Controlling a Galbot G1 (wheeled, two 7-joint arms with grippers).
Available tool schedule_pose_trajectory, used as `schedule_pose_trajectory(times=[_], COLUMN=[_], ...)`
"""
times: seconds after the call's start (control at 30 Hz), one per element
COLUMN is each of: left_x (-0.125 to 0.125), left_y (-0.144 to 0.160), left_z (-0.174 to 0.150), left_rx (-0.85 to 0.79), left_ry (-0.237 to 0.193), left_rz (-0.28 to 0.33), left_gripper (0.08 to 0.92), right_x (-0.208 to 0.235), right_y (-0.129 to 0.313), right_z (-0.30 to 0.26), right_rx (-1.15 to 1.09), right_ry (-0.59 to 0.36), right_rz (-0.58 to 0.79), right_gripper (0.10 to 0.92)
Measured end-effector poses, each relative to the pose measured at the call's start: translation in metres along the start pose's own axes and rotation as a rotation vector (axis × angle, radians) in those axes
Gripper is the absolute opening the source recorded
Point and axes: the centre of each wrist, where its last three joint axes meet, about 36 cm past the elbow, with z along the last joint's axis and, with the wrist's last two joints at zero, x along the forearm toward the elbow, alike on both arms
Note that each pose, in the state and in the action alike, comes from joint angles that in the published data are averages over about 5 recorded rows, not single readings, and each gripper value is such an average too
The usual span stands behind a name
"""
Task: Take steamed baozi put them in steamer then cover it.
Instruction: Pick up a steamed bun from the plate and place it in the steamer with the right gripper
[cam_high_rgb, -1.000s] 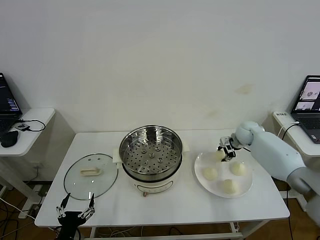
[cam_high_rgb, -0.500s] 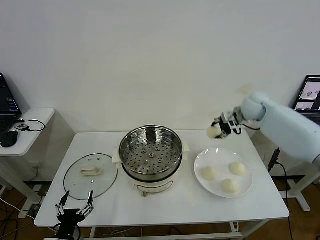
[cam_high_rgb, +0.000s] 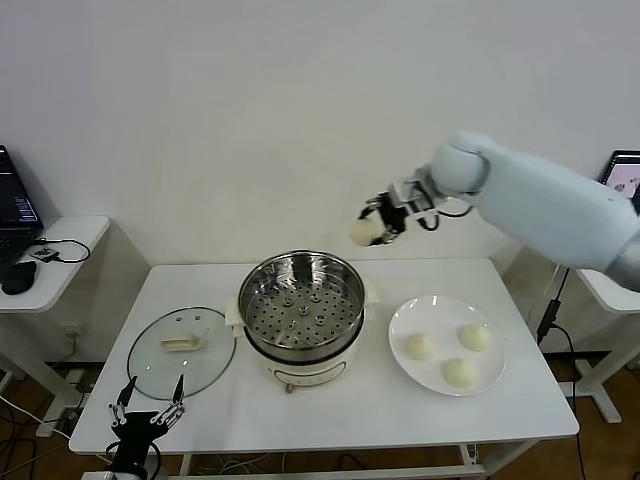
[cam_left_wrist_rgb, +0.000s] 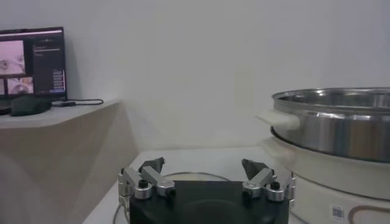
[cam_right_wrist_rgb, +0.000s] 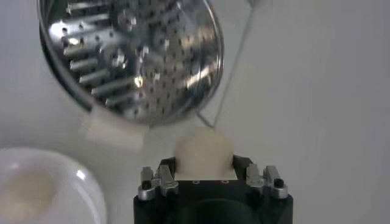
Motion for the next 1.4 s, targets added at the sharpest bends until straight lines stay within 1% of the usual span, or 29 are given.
schedule_pose_trajectory(times=[0.3,0.63,1.0,1.3,1.4], left_x=[-0.002,-0.001,-0.001,-0.002,-0.001], left_y=[0.008,0.009,0.008,0.004,0.003], left_z=[0.005,0.007,0.009,0.010,0.010], left_rx=[-0.007,-0.002,0.002,0.009,0.011], left_ry=[0.000,0.002,0.000,-0.002,-0.003], left_rz=[-0.016,-0.025,-0.026,-0.019,-0.018], left_gripper=[0.823,0.823,0.823,0.823,0.823], right_x=[-0.059,-0.116,-0.152,-0.167,-0.168], right_y=[-0.021,-0.016,-0.011,-0.009,-0.009], right_z=[-0.059,-0.083,-0.095,-0.097,-0.097], right_rx=[0.199,0.408,0.585,0.683,0.707], right_ry=[-0.038,-0.039,-0.049,-0.047,-0.045], right_rz=[-0.053,-0.116,-0.143,-0.155,-0.155], right_gripper=[0.594,0.596,0.602,0.602,0.631])
